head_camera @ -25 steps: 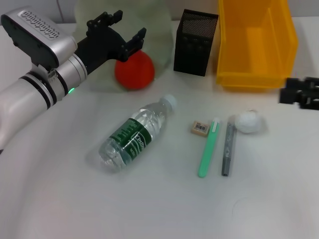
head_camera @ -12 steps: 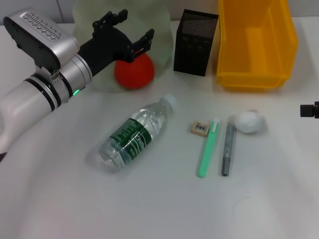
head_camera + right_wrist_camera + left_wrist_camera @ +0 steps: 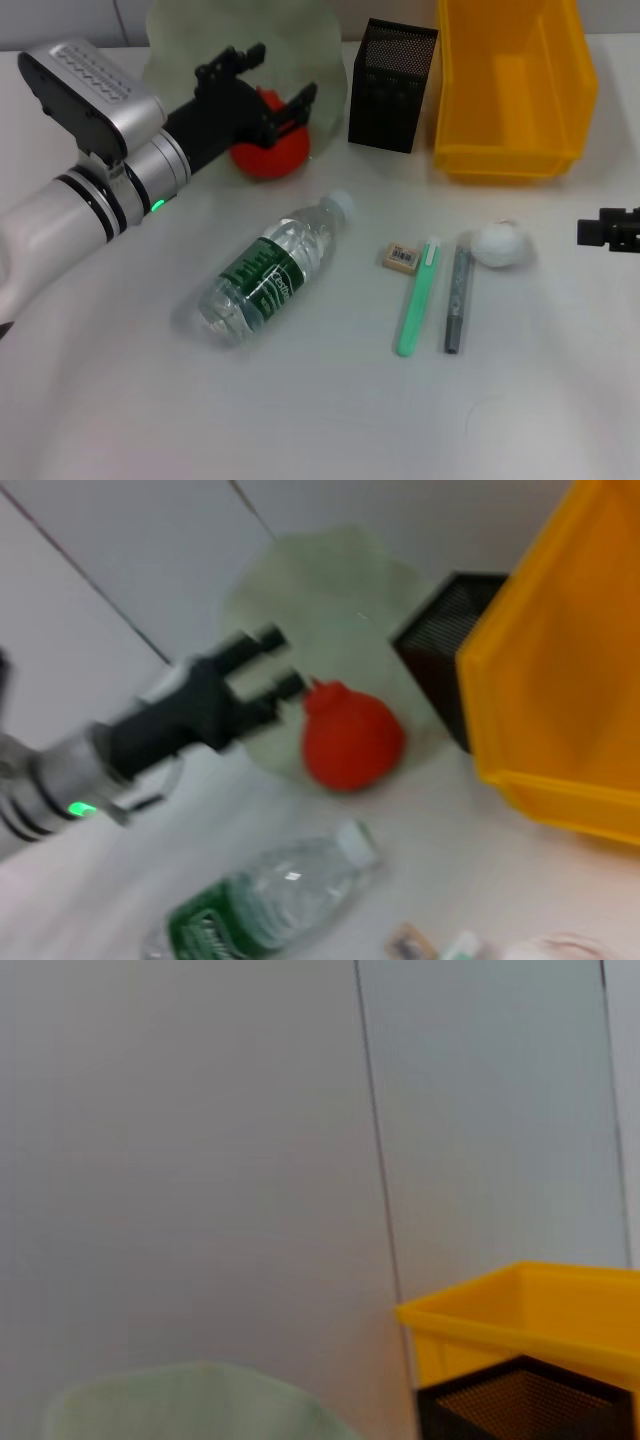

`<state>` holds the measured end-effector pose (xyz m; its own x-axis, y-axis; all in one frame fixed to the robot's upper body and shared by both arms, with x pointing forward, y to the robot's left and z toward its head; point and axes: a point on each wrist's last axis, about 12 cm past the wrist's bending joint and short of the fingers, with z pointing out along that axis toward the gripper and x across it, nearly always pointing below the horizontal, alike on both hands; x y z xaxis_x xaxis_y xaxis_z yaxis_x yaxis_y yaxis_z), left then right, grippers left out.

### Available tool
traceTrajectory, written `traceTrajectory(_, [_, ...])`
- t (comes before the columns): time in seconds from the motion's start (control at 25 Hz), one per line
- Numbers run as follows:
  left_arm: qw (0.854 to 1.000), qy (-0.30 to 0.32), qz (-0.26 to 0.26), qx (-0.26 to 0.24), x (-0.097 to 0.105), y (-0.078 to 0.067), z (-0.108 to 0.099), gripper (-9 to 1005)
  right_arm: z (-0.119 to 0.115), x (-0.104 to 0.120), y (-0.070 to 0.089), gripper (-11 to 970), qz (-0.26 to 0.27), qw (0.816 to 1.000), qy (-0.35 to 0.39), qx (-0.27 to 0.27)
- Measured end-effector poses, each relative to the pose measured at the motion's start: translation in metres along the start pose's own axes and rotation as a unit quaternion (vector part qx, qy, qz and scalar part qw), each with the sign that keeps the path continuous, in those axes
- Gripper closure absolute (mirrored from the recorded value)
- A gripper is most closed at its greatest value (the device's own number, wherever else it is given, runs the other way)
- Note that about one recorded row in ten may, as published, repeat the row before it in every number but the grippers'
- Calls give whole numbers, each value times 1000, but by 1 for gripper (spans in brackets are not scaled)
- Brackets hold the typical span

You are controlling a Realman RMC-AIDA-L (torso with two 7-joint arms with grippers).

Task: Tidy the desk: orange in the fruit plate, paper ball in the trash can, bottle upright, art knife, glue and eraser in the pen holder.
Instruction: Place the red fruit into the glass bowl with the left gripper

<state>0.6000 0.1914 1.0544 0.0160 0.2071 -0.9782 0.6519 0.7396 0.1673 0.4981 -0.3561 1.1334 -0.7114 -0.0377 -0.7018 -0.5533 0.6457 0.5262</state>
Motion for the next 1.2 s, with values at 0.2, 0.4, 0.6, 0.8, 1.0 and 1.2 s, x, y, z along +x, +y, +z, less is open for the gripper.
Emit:
traceTrajectory(0.2, [999,40,2,30,10,-7,-2,233,5,24,2,239,-11,997,-55,-59])
traceTrajectory(0.4, [997,75,11,23,16,-5,1,238,7,43,5,239,-22,992,-91,-89])
traceTrajectory(0.6, [998,55,1,5,11,0,2,242,15,56,6,239,-22,988,-105,-110])
traceTrajectory(0.8, [999,47,-4,-3,8,2,2,247,22,57,6,238,-26,987,-104,-118])
traceTrajectory(1.0, [995,94,7,-13,14,6,7,252,27,50,7,238,-34,986,-103,-127])
traceTrajectory(1.2, [993,119,12,-17,16,8,11,257,31,44,7,238,-52,985,-104,-130])
